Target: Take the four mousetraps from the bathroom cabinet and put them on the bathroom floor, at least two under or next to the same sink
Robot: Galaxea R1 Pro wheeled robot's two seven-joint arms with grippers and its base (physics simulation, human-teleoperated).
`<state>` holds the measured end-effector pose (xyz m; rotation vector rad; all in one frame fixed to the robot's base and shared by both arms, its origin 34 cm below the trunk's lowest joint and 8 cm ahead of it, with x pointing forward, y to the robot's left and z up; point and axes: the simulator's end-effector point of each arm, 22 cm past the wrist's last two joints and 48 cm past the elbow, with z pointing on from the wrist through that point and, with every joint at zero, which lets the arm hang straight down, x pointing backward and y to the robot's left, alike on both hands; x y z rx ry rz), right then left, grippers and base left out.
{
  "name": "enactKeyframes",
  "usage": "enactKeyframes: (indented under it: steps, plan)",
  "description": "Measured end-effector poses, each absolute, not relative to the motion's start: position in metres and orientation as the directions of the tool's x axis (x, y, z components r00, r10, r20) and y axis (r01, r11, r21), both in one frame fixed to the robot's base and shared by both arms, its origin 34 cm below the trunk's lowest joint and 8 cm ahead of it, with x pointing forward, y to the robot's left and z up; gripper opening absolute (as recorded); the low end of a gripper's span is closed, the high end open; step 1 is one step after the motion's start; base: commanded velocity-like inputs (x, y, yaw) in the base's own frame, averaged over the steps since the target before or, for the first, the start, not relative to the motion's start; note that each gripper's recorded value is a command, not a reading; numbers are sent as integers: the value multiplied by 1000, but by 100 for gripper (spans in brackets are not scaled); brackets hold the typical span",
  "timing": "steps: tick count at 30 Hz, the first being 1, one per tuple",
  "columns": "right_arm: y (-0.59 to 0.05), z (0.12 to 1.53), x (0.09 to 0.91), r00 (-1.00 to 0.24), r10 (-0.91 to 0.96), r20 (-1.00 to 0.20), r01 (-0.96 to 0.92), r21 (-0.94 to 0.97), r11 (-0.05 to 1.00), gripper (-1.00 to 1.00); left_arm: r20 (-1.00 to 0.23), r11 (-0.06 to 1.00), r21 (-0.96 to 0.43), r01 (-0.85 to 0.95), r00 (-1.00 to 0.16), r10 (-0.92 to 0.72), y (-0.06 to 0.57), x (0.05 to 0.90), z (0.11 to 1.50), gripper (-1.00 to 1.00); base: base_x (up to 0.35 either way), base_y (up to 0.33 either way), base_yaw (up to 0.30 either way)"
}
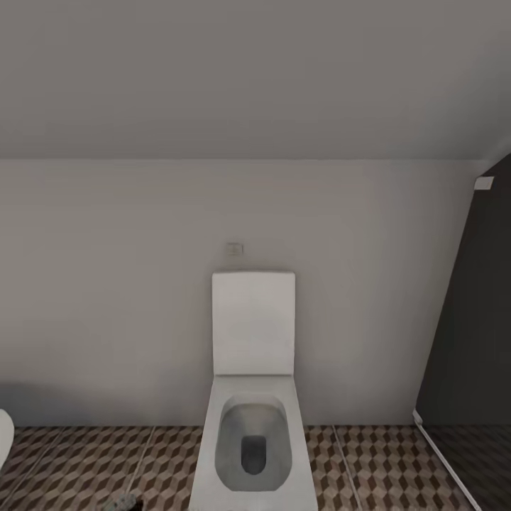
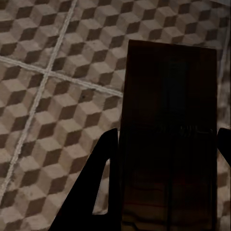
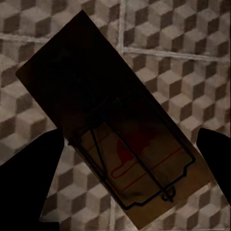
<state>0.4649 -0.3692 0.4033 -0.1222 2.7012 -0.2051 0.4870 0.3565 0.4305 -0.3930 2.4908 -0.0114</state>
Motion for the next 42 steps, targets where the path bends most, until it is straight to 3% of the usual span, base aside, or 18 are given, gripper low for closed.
enactKeyframes:
  steps: [5, 12, 21, 28, 42]
  plan:
    - [-399, 441, 515, -864, -97, -493, 20, -226, 974, -100, -633, 971, -121, -205, -737, -235, 350, 538, 482, -100, 0, 0, 0]
    - [-405, 441, 528, -845, -82, -528, 55, -239, 970, -100, -653, 967, -48, -250, -725, -220, 366, 544, 485, -100, 0, 0, 0]
    - [-372, 464, 586, -784, -73, -616, 75, -211, 975, -100, -654, 964, -15, -264, -727, -209, 387, 538, 468, -100, 0, 0, 0]
    - [-346, 486, 617, -726, -31, -687, 199, -252, 947, -100, -687, 968, -27, -248, -699, -199, 381, 548, 471, -100, 0, 0, 0]
    - [-343, 452, 601, -710, 149, -688, 361, -174, 916, -100, -691, 976, -38, -215, -700, -181, 365, 550, 455, -100, 0, 0, 0]
